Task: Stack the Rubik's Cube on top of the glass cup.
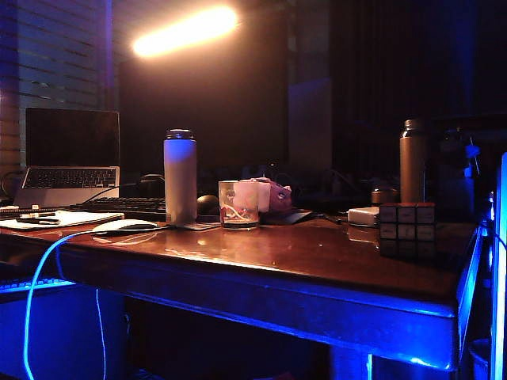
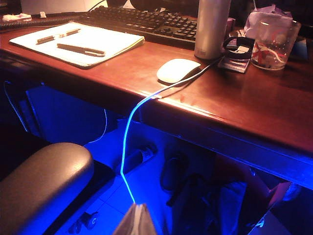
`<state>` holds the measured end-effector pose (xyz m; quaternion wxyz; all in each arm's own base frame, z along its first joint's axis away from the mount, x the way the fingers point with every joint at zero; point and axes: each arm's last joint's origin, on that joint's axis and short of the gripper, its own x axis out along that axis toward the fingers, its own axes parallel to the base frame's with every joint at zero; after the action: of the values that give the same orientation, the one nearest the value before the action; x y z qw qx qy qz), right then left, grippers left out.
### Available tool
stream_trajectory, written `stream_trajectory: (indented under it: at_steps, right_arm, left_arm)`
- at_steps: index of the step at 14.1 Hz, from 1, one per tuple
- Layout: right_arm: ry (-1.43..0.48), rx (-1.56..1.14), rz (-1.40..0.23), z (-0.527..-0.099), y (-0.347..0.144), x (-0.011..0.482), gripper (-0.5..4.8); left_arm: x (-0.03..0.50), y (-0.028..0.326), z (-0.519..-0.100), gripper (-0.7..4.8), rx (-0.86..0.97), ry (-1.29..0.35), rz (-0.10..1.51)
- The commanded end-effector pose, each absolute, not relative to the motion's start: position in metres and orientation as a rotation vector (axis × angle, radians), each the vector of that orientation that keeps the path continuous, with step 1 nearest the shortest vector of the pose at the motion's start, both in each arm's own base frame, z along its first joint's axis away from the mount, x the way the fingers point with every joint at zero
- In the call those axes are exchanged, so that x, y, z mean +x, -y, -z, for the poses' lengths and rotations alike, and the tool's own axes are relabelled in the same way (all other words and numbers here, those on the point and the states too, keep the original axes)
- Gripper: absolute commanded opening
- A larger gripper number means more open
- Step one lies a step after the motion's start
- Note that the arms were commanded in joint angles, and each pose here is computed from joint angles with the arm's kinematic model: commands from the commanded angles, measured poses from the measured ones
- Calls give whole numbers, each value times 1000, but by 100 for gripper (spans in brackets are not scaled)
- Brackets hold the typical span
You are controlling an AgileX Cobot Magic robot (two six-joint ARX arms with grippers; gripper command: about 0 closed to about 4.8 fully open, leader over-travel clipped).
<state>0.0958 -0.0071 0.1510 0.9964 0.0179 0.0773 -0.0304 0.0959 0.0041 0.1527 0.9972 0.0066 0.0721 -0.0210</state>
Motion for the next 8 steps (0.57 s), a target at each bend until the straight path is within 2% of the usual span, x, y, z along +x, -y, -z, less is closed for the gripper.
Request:
stream_trajectory:
  at_steps: [1, 4, 6, 8]
  right_arm:
    - [-162, 36, 59, -149, 7, 96, -1]
    - [-161, 42, 62, -150, 7, 96, -1]
    - [-126, 83, 62, -156, 7, 96, -1]
    - [-28, 186, 60, -180, 7, 92, -1]
  left_arm:
    - [96, -4, -149, -3, 10, -165, 35]
    - [96, -4, -149, -3, 5, -165, 35]
    - [96, -4, -152, -3, -127, -138, 28]
    - [94, -4, -180, -3, -240, 36, 61]
